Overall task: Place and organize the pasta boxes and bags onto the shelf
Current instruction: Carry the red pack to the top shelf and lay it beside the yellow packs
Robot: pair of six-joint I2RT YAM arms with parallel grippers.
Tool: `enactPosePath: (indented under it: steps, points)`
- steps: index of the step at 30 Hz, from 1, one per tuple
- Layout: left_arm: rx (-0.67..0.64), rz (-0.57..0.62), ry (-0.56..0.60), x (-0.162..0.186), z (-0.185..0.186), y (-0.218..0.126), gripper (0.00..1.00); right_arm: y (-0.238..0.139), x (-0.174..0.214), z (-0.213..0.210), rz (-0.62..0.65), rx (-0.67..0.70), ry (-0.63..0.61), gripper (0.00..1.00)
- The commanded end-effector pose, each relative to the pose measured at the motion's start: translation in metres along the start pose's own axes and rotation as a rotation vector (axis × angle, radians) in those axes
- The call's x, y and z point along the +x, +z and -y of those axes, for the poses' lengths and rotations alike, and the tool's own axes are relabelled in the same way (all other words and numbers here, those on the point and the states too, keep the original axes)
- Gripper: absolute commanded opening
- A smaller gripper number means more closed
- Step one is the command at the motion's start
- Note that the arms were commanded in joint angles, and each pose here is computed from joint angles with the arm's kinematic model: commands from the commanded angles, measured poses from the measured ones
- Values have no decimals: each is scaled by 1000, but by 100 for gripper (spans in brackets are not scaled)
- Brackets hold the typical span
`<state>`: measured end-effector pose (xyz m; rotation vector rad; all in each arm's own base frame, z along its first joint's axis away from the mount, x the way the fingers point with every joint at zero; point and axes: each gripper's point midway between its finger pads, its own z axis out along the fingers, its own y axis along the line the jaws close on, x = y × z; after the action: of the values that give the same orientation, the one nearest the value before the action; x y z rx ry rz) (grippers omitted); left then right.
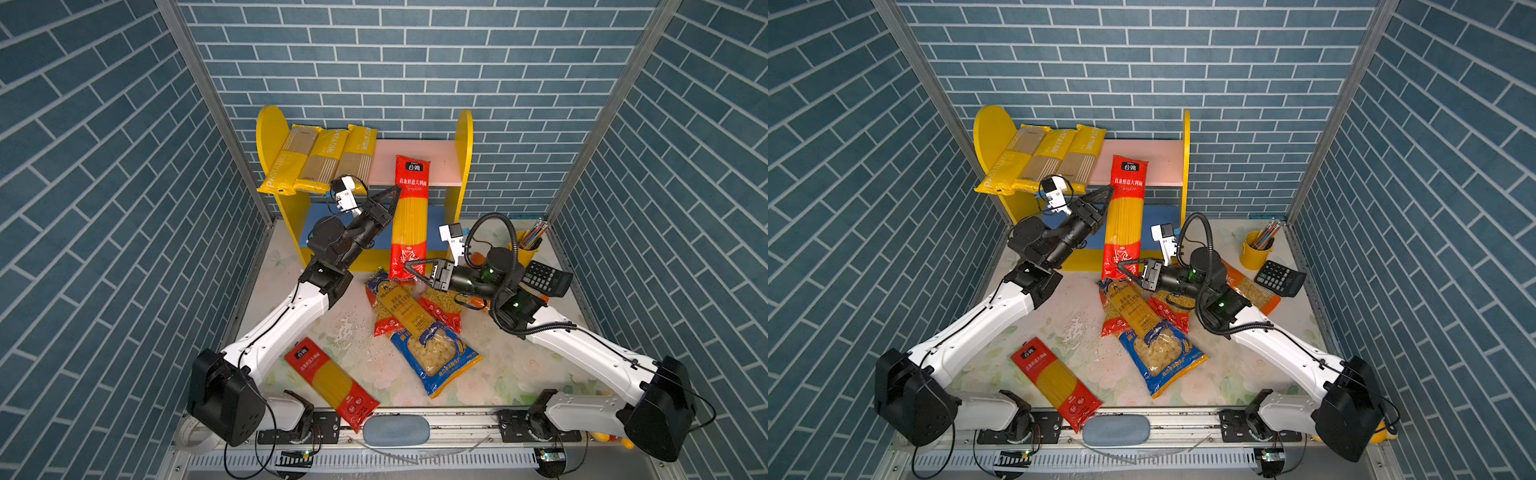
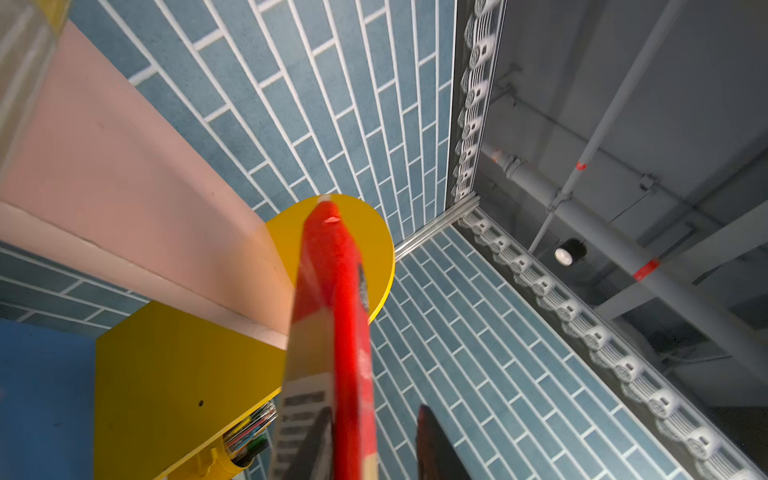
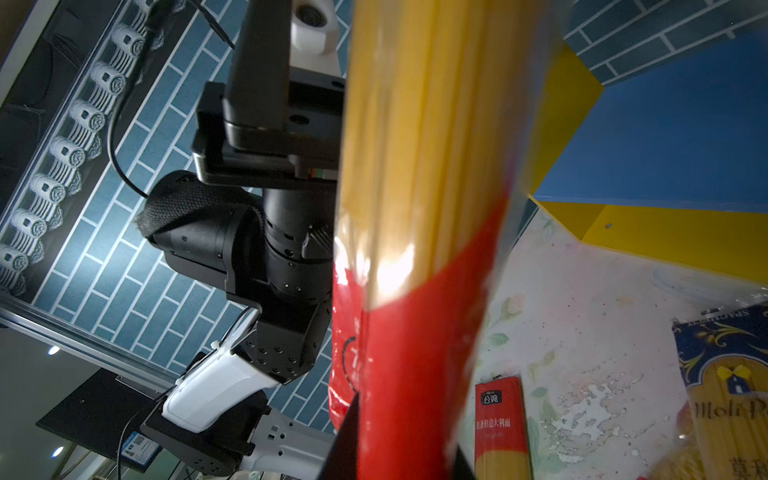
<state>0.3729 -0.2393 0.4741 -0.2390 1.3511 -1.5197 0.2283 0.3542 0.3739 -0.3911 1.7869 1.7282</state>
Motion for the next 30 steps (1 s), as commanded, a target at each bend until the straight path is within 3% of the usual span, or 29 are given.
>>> enactPosePath:
  steps: [1,4,7,12,19,30]
  points:
    - [82,57,56,-27,43,-14,44,2,-51,-55,79,-96,-149,14]
    - [32,73,101,-31,38,-27,57,9,-70,-58,86,-55,-161,12]
    - [3,82,111,-32,33,-40,62,14,-87,-59,86,-25,-163,10]
    - [-56,77,133,-28,20,-62,64,20,-120,-56,124,14,-103,8]
    - [-249,67,237,-22,-9,-101,64,47,-159,-38,114,64,46,8]
    - [-343,46,226,-4,-39,-136,65,103,-176,-9,34,45,152,6]
